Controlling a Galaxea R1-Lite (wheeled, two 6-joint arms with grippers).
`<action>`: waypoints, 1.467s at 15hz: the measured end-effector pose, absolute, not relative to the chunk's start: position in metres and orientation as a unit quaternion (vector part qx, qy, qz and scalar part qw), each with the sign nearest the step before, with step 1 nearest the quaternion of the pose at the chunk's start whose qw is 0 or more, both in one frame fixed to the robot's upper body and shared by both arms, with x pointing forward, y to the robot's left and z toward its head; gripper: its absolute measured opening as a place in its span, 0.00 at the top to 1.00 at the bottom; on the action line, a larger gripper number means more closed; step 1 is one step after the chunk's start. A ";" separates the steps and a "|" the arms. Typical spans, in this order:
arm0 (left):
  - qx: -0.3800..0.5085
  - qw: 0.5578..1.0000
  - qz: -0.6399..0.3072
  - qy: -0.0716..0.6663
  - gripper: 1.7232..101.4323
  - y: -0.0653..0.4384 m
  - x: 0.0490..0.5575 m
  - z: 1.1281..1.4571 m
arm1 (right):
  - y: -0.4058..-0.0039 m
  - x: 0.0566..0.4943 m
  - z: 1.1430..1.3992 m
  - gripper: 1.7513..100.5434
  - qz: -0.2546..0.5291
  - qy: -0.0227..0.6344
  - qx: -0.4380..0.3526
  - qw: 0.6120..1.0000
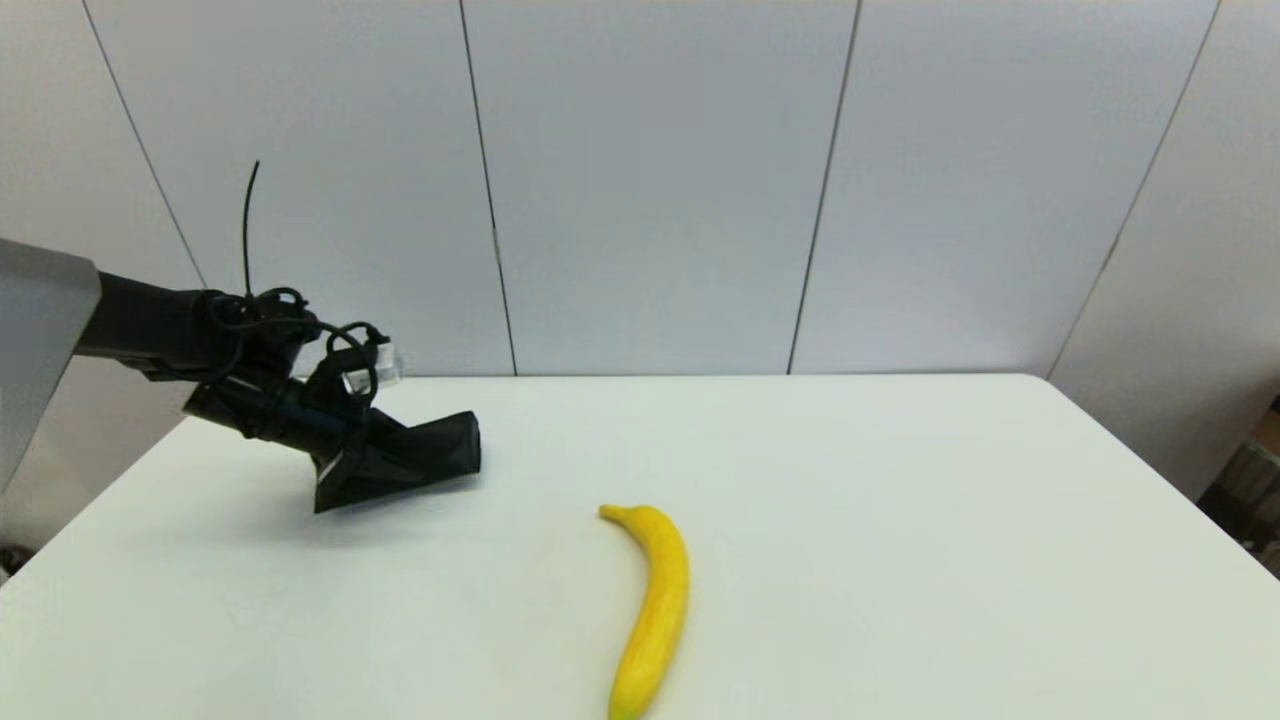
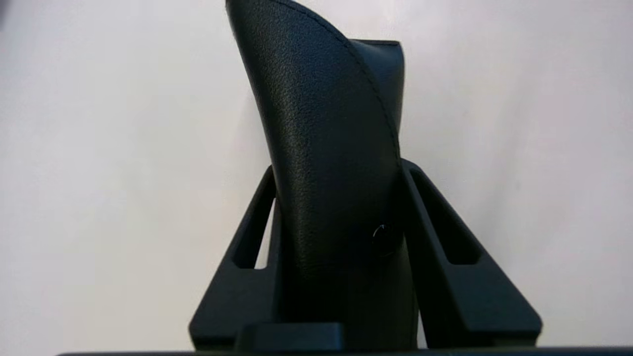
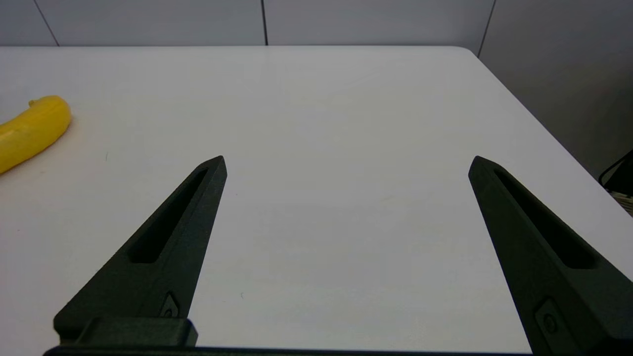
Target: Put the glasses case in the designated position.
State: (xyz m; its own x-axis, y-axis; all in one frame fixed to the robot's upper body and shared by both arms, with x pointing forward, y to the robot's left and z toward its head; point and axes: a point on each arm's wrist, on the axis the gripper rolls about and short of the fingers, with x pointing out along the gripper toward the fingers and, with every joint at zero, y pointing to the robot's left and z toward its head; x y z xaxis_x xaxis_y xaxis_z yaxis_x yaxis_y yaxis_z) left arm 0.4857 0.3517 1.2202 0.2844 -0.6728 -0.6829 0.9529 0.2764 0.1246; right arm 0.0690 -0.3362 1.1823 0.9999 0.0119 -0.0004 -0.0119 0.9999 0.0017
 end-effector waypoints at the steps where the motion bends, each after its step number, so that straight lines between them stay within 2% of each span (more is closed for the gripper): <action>1: 0.264 0.762 -0.532 0.259 0.62 0.349 0.483 1.230 | -0.336 0.069 1.182 0.04 0.006 0.000 0.001 1.000; 7: 0.196 0.797 -0.509 0.259 0.66 0.305 0.454 1.303 | -0.336 0.069 1.182 0.04 0.006 0.000 0.001 1.000; 12: 0.136 0.791 -0.538 0.258 0.70 0.243 0.422 1.349 | -0.336 0.069 1.182 0.04 0.006 0.000 0.001 1.000; 18: 0.131 0.756 -0.593 0.245 0.75 0.189 0.393 1.367 | -0.336 0.069 1.182 0.04 0.006 0.000 0.001 1.000; 22: 0.075 0.742 -0.603 0.283 0.79 0.159 0.378 1.374 | -0.336 0.069 1.182 0.04 0.006 0.000 0.001 1.000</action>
